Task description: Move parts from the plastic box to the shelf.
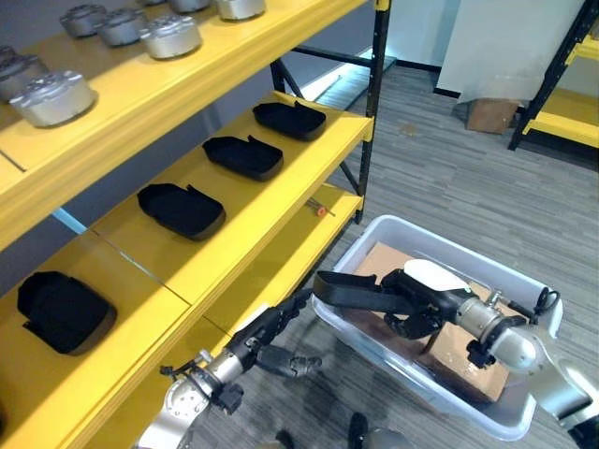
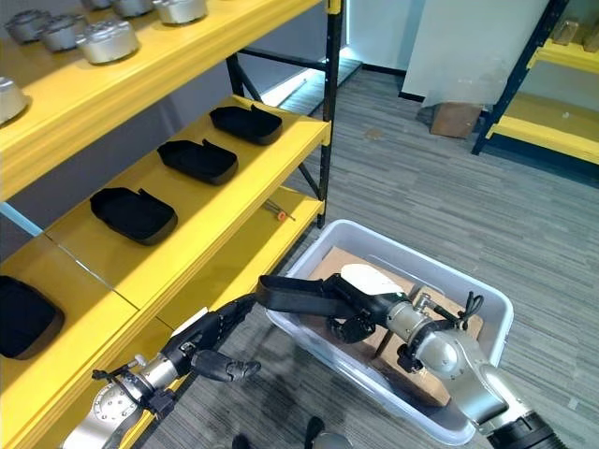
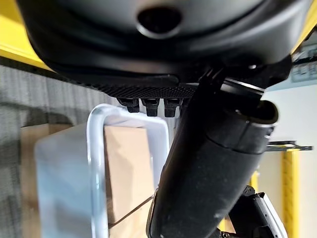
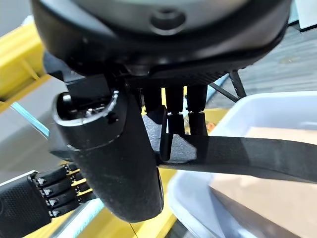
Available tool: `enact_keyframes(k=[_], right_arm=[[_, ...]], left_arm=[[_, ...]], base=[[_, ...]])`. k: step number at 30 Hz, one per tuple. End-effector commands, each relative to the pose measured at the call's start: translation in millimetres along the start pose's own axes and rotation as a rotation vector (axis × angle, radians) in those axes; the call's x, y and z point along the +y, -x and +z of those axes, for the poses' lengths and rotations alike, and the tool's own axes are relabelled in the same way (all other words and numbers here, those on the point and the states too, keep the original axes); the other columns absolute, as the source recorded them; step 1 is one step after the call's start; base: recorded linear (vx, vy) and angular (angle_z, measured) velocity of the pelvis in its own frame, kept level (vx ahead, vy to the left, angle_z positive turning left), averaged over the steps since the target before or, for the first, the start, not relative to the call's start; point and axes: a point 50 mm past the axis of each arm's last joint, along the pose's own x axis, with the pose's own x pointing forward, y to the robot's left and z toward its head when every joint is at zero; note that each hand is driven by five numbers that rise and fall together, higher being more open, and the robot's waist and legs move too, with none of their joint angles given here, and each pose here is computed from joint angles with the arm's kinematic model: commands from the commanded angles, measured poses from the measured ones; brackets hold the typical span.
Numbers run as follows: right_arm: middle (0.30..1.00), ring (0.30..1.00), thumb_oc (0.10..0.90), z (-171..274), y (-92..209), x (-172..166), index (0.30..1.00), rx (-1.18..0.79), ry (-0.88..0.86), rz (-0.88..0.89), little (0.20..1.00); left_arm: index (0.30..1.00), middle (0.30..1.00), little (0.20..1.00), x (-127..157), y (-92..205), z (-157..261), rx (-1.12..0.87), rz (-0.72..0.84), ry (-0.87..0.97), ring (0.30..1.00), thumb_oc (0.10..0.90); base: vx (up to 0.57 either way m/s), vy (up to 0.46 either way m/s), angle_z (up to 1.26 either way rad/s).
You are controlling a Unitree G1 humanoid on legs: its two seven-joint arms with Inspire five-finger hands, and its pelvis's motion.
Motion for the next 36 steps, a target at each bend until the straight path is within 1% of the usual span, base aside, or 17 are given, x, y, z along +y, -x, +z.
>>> enact_keyframes(k=[1, 2, 6, 10, 13, 16, 17, 19, 21, 23, 25, 27, 31, 32, 35, 36], right_arm=[[0.300, 0.300, 0.400, 18, -9, -51, 0.300, -0.120, -0.010, -0.254, 0.300], [0.300, 0.300, 0.400, 14, -10, -53, 0.300, -0.103, -0.013, -0.254, 0.300], [0.300, 0.300, 0.400, 1, -3, -53, 0.300, -0.011, -0.013, -0.266, 0.300], [0.300, 0.300, 0.400, -11, 1, -50, 0.300, 0.064, -0.035, -0.250, 0.300], [0.300, 0.300, 0.400, -19, 6, -47, 0.300, 0.115, -0.041, -0.242, 0.300], [0.300, 0.300, 0.400, -28, 13, -43, 0.300, 0.159, -0.102, -0.283, 0.300], [0.300, 0.300, 0.400, -33, 15, -42, 0.300, 0.180, -0.153, -0.313, 0.300], [0.300, 0.300, 0.400, -47, 22, -37, 0.300, 0.280, -0.174, -0.365, 0.300], [0.300, 0.300, 0.400, -62, 32, -35, 0.300, 0.355, -0.195, -0.377, 0.300], [0.300, 0.300, 0.400, -72, 39, -32, 0.300, 0.393, -0.210, -0.372, 0.300], [0.300, 0.300, 0.400, -73, 40, -34, 0.300, 0.378, -0.238, -0.362, 0.300], [0.300, 0.300, 0.400, -69, 33, -42, 0.300, 0.347, -0.214, -0.314, 0.300], [0.300, 0.300, 0.400, -56, 18, -52, 0.300, 0.262, -0.176, -0.231, 0.300], [0.300, 0.300, 0.400, -47, 12, -55, 0.300, 0.192, -0.155, -0.175, 0.300], [0.300, 0.300, 0.400, -28, 3, -61, 0.300, 0.085, -0.114, -0.072, 0.300], [0.300, 0.300, 0.400, -28, 3, -62, 0.300, 0.081, -0.114, -0.070, 0.300]], left_arm=[[1.000, 1.000, 1.000, 4, -18, 68, -0.324, -0.072, -0.213, 1.000, 0.900], [1.000, 1.000, 1.000, 4, -19, 72, -0.334, -0.060, -0.266, 1.000, 0.900], [1.000, 1.000, 1.000, 6, -23, 89, -0.367, -0.040, -0.344, 1.000, 0.900], [1.000, 1.000, 1.000, 9, -19, 86, -0.349, 0.005, -0.438, 1.000, 0.900], [1.000, 1.000, 1.000, 12, -16, 85, -0.340, 0.033, -0.454, 1.000, 0.900], [1.000, 1.000, 1.000, 15, -12, 82, -0.319, 0.050, -0.452, 1.000, 0.900], [1.000, 1.000, 1.000, 15, -12, 79, -0.301, 0.053, -0.468, 1.000, 0.900], [1.000, 1.000, 1.000, 15, -12, 74, -0.281, 0.048, -0.494, 1.000, 0.900], [1.000, 1.000, 1.000, 15, -14, 77, -0.286, 0.037, -0.515, 1.000, 0.900], [1.000, 1.000, 1.000, 16, -13, 79, -0.295, 0.062, -0.542, 1.000, 0.900], [1.000, 1.000, 1.000, 21, -11, 82, -0.298, 0.083, -0.546, 1.000, 0.900], [1.000, 1.000, 1.000, 26, -13, 87, -0.321, 0.106, -0.558, 1.000, 0.900], [1.000, 1.000, 1.000, 21, -17, 95, -0.365, 0.093, -0.600, 1.000, 0.900], [1.000, 1.000, 1.000, 21, -19, 97, -0.386, 0.115, -0.603, 1.000, 0.900], [1.000, 1.000, 1.000, 21, -25, 99, -0.399, 0.124, -0.624, 1.000, 0.900], [1.000, 1.000, 1.000, 22, -26, 99, -0.401, 0.125, -0.625, 1.000, 0.900]], base=[[-0.15, 0.353, 0.45], [-0.15, 0.359, 0.44], [-0.13, 0.292, 0.15], [-0.11, 0.262, 0.31], [-0.07, 0.172, 0.26], [-0.05, 0.103, 0.09], [-0.07, 0.045, 0.05], [-0.06, -0.001, 0.18], [-0.08, -0.026, 0.22], [-0.09, -0.055, 0.52], [-0.05, -0.108, 0.45], [-0.06, -0.177, 0.00], [-0.04, -0.119, -0.08], [-0.03, -0.081, -0.15], [-0.02, -0.049, -0.14], [-0.01, -0.031, -0.09]])
